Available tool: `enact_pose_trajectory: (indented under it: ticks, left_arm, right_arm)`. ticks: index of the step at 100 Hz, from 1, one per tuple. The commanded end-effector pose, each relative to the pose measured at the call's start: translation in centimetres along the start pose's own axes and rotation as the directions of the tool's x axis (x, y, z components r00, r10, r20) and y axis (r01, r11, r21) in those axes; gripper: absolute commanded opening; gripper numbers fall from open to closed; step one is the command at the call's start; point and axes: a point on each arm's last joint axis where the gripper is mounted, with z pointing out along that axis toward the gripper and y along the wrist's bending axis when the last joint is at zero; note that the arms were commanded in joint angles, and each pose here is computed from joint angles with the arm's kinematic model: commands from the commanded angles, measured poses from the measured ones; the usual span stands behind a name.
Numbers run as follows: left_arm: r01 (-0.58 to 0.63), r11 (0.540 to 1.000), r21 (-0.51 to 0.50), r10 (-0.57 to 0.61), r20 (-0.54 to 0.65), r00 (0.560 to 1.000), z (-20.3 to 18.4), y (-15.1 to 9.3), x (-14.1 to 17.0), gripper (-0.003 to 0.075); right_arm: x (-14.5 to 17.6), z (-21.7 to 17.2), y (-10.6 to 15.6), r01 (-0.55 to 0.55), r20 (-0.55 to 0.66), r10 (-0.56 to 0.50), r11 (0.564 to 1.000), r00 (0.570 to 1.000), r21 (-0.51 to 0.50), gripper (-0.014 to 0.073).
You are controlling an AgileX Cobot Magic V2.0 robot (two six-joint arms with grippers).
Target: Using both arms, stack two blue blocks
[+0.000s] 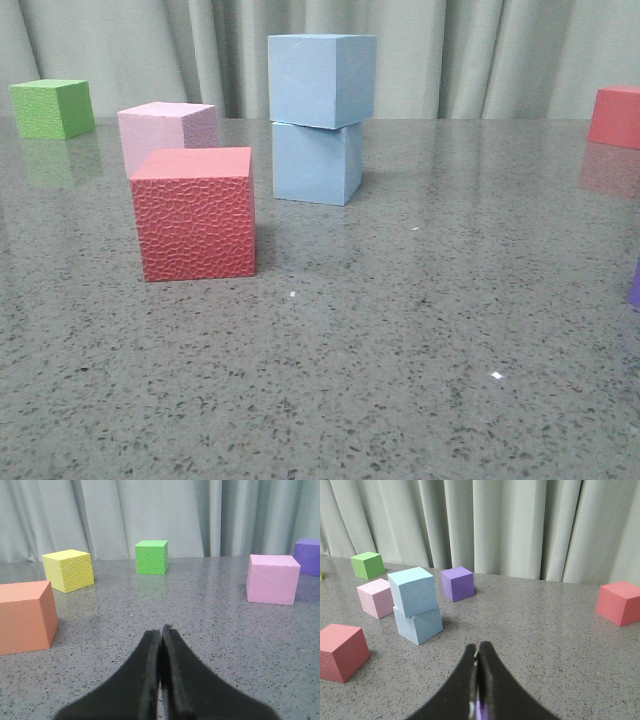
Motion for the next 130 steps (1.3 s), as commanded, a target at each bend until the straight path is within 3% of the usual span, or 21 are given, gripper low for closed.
enact_pose_trajectory:
  ticks: [1, 32, 55, 82, 103, 130]
  left_arm:
    - [0.014, 1.000, 0.003, -0.014, 0.096, 0.995, -0.2, 0.0, -0.1, -0.0019]
    - [0.014, 1.000, 0.003, -0.014, 0.096, 0.995, -0.2, 0.0, -0.1, -0.0019]
    - [0.014, 1.000, 0.003, -0.014, 0.096, 0.995, -0.2, 0.0, -0.1, -0.0019]
    - [0.014, 1.000, 0.003, -0.014, 0.096, 0.995, -0.2, 0.0, -0.1, -0.0019]
    - [0.014, 1.000, 0.003, -0.014, 0.096, 0.995, -0.2, 0.0, -0.1, -0.0019]
    - [0.014, 1.000, 0.003, -0.014, 0.096, 0.995, -0.2, 0.0, -0.1, -0.0019]
  right_arm:
    - [-1.3, -0.2, 0.2, 0.029, 0.079, -0.028, 0.999, 0.996, -0.017, -0.0069]
    - [-1.3, -0.2, 0.2, 0.034, 0.082, -0.033, 0.999, 0.996, -0.011, -0.0069]
    - [-0.6, 0.2, 0.2, 0.067, 0.109, -0.072, 0.996, 0.991, 0.050, -0.0069]
    - [2.9, 2.0, -0.6, 0.022, 0.246, -0.060, 0.988, 0.967, 0.154, -0.0069]
    - [6.8, 2.4, -1.8, -0.044, 0.227, -0.015, 0.967, 0.974, 0.252, -0.0069]
    - [10.0, 1.7, -2.2, -0.057, 0.243, -0.017, 0.954, 0.970, 0.295, -0.0069]
